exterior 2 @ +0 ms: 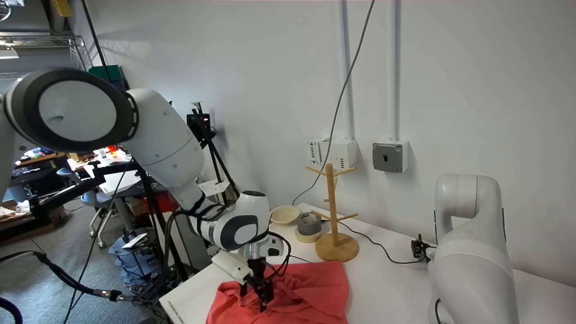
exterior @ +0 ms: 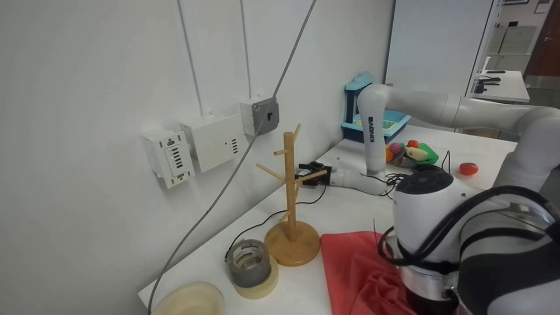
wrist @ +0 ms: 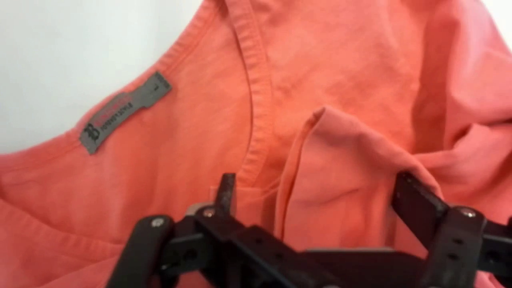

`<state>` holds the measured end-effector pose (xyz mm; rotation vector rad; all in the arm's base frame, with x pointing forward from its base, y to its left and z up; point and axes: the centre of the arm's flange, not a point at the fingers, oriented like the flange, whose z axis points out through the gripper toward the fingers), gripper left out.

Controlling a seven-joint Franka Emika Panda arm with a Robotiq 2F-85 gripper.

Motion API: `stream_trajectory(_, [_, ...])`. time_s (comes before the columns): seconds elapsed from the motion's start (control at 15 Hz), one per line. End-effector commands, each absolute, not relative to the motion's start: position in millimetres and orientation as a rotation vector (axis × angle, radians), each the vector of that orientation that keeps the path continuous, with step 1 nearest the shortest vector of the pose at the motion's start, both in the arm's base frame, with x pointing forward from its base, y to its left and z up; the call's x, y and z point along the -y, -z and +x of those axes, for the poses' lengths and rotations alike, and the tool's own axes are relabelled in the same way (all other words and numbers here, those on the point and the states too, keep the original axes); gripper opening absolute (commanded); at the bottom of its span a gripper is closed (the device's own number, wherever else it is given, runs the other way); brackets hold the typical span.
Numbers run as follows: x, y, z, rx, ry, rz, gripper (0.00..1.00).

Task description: Move the shirt away from you then unfold it

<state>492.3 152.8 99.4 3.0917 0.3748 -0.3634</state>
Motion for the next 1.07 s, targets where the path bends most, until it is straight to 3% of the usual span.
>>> stream_trajectory(0.0, [-156,-124,470,-0.356,0.435,3.094,1.0])
stream_trajectory(0.07, [-158,-127,467,-0.36,0.444,3.094,0.98])
stream_trajectory(0.2, [-162,-132,463,-0.37,0.441,3.104,0.74])
stream_trajectory(0.73, [-170,-143,468,-0.332,0.4,3.156,0.12])
stream_trajectory(0.87, [-171,-146,470,-0.32,0.387,3.163,0.0])
stream_trajectory(1.0, [-173,-152,474,-0.323,0.361,3.155,0.0])
